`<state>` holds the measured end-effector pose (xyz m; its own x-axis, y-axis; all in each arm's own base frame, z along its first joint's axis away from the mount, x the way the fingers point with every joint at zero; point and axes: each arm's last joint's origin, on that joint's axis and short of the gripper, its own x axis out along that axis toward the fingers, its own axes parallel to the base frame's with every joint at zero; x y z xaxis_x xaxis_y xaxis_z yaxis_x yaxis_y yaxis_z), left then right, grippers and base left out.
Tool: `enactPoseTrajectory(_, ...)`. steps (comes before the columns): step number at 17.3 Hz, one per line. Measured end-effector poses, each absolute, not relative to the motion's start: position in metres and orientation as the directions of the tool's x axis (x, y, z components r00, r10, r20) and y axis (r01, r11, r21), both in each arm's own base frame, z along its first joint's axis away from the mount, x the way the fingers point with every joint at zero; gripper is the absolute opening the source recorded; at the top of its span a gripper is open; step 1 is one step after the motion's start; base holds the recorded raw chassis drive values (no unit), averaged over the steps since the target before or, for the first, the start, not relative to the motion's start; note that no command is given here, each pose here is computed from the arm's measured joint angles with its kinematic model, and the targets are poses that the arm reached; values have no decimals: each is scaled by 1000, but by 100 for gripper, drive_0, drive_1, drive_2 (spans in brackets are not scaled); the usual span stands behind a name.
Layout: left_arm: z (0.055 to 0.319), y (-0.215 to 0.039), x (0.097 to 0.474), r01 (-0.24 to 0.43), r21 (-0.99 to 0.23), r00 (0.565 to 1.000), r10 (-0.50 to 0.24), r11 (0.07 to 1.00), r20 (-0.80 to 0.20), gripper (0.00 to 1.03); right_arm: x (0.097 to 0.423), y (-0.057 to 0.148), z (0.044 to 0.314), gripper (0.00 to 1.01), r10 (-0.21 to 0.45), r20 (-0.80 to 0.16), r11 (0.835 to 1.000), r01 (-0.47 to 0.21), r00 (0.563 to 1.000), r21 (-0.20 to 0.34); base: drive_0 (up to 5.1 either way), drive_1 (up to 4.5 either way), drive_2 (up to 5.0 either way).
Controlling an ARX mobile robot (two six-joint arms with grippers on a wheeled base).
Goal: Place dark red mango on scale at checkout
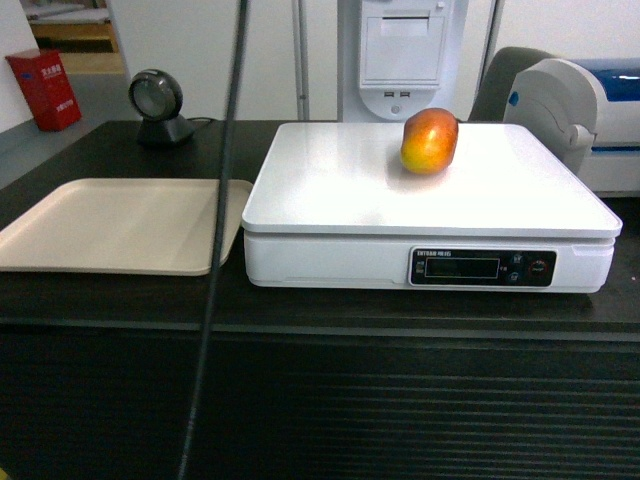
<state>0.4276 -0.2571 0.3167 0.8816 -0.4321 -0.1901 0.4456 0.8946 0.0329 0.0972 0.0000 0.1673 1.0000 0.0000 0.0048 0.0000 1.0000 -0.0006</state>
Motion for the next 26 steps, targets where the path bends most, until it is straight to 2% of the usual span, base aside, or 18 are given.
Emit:
enactPoseTrajectory(2,354,-230,389,425,38,904,-423,904,-62,98,97,0,167,98,0,4,1000,0,1000,-1,0,0,0)
enactPoseTrajectory(3,364,-208,367,375,40,927,-375,926,-4,98,97,0,167,98,0,4,1000,0,1000,-1,0,0,0)
enactPoseTrajectory(5,368,-174,343,305,41,952,-306,952,27,98,97,0,167,98,0,4,1000,0,1000,-1,0,0,0)
enactPoseTrajectory(8,361,-102,285,142,40,989,-144,989,30,98,97,0,167,98,0,4,1000,0,1000,-1,0,0,0)
enactPoseTrajectory(11,373,-65,230,79,42,993,-83,996,85,98,97,0,167,98,0,5,1000,0,1000,-1,0,0,0)
enactPoseTrajectory(12,377,-54,212,44,41,997,-47,998,60,94,97,0,167,98,0,4,1000,0,1000,-1,0,0,0)
enactPoseTrajectory(13,359,-29,176,0,24,1000,0,1000,11,76,97,0,167,98,0,4,1000,0,1000,-1,0,0,0)
enactPoseTrajectory(14,300,1,131,-25,6,999,25,1000,20,39,97,0,167,98,0,5,1000,0,1000,-1,0,0,0)
enactPoseTrajectory(15,251,0,124,3,2,1000,-3,1000,-3,2,97,0,167,98,0,5,1000,0,1000,-1,0,0,0)
enactPoseTrajectory(16,231,0,120,2,3,1000,-2,1000,-5,2,97,0,167,98,0,5,1000,0,1000,-1,0,0,0)
enactPoseTrajectory(17,225,0,117,2,3,1000,-2,1000,7,2,97,0,167,98,0,4,1000,0,1000,-1,0,0,0)
enactPoseTrajectory(26,208,0,114,2,3,1000,-2,1000,-6,2,97,0,167,98,0,5,1000,0,1000,-1,0,0,0)
